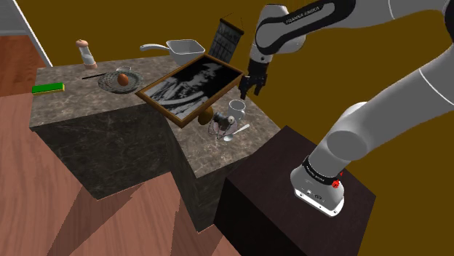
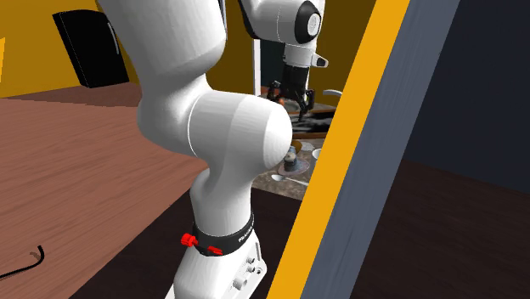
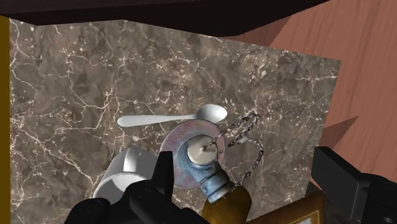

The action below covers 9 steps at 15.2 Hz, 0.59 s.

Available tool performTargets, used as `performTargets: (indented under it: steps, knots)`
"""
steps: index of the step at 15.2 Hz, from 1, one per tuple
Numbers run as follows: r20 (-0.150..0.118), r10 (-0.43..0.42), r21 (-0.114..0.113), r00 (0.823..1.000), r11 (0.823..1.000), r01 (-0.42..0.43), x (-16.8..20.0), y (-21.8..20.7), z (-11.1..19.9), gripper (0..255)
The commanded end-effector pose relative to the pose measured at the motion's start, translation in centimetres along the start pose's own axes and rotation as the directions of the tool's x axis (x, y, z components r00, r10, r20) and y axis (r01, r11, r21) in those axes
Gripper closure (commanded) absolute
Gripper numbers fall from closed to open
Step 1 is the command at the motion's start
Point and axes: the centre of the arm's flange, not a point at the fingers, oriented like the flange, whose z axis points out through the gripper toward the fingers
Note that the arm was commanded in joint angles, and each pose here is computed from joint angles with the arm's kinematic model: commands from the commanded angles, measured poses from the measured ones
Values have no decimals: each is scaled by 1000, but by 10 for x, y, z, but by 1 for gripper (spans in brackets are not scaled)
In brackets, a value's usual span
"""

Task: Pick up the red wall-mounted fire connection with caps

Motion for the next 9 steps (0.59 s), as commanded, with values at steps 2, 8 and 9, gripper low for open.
performTargets:
  steps: [2,8,9]
  knots:
    - [4,3,12,1000,1000,-3,20,6,33,0]
    - [16,10,38,1000,999,-10,62,16,101,0]
    - [18,11,43,1000,999,-11,69,18,112,0]
